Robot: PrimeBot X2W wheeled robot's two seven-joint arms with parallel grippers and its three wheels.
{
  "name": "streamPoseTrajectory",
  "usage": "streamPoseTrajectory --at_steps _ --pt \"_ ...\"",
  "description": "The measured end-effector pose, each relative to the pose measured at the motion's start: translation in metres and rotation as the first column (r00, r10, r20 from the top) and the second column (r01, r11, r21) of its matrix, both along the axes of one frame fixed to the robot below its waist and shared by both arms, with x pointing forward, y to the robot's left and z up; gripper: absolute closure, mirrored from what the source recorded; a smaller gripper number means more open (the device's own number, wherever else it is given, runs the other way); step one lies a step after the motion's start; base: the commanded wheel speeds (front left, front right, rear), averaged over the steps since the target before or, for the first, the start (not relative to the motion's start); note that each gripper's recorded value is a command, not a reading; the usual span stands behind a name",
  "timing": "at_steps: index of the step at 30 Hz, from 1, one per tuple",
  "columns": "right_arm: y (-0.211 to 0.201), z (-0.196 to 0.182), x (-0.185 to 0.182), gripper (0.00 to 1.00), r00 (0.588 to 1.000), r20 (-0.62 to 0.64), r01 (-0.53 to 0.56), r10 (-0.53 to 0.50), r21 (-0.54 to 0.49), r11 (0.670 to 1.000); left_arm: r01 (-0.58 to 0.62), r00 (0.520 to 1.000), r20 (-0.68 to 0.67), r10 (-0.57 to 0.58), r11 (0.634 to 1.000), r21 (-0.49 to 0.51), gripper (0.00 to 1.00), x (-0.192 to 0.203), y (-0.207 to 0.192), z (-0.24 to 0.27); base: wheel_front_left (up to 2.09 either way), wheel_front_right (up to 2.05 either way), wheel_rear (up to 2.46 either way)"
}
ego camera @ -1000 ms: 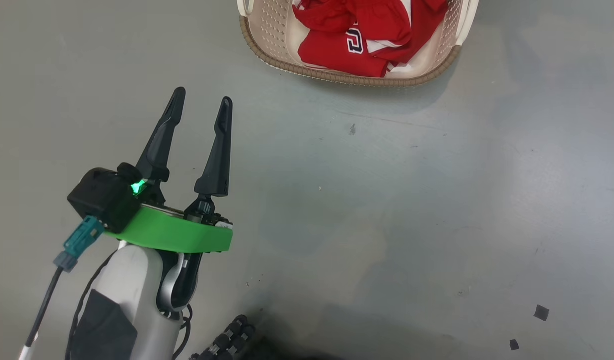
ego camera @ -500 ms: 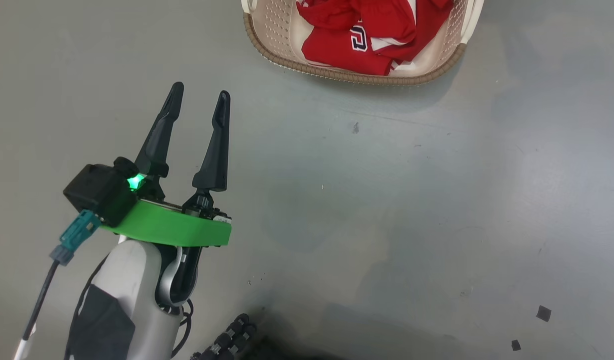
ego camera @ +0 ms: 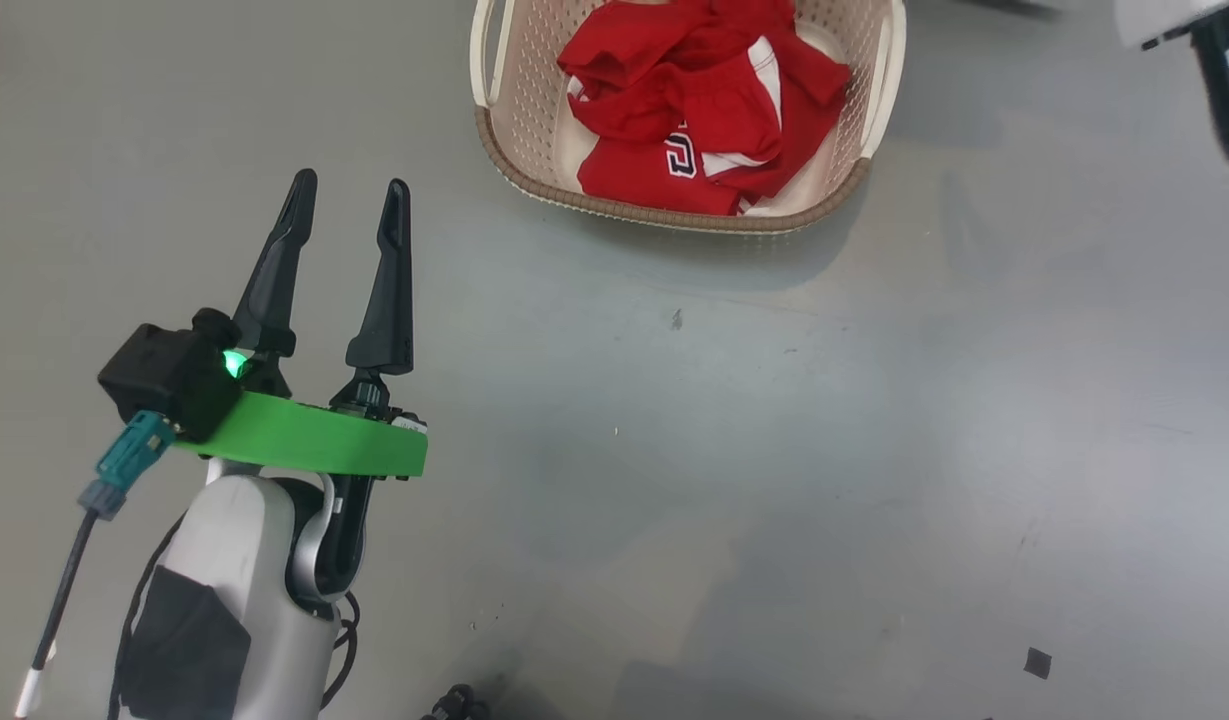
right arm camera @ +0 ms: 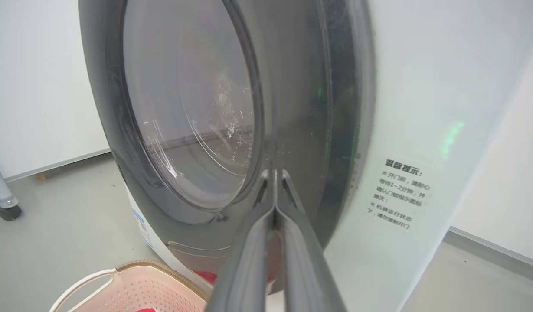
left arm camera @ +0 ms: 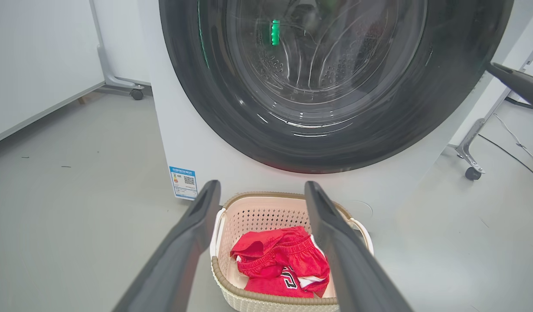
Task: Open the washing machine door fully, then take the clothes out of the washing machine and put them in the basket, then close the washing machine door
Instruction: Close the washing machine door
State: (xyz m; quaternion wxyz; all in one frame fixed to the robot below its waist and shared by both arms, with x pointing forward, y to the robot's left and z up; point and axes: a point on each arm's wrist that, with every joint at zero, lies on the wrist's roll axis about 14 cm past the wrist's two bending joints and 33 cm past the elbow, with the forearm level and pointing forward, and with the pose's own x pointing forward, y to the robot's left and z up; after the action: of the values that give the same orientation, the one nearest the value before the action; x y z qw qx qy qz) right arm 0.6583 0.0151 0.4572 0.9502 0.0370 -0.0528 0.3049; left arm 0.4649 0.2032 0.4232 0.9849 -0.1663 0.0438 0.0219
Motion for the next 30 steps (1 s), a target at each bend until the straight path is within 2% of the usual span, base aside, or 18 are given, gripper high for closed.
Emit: streamPoseTrajectory --at_steps 5,13,23,30 --pt "-0.002 0.01 -0.025 1.0 1.0 -0.025 -0.001 0.001 0.02 1.0 -0.002 1.0 0.009 0.002 1.0 -0.004 0.0 -0.006 -0.001 0.006 0.0 0.0 0.0" --pt "-0.038 0.039 -0.053 1.0 0.995 -0.044 0.092 -0.088 0.109 0.99 0.044 0.998 0.043 -0.044 0.999 -0.005 0.0 -0.008 -0.014 0.019 0.0 0.0 0.0" --pt "-0.105 0.038 -0.098 1.0 0.962 -0.111 0.262 -0.25 0.107 0.959 0.109 0.991 0.083 -0.107 0.994 -0.02 0.0 -0.013 -0.035 0.036 0.0 0.0 0.0" --pt "-0.132 0.046 -0.127 1.0 0.938 -0.135 0.338 -0.32 0.146 0.93 0.137 0.987 0.092 -0.134 0.99 -0.032 0.0 -0.022 -0.047 0.042 0.0 0.0 0.0"
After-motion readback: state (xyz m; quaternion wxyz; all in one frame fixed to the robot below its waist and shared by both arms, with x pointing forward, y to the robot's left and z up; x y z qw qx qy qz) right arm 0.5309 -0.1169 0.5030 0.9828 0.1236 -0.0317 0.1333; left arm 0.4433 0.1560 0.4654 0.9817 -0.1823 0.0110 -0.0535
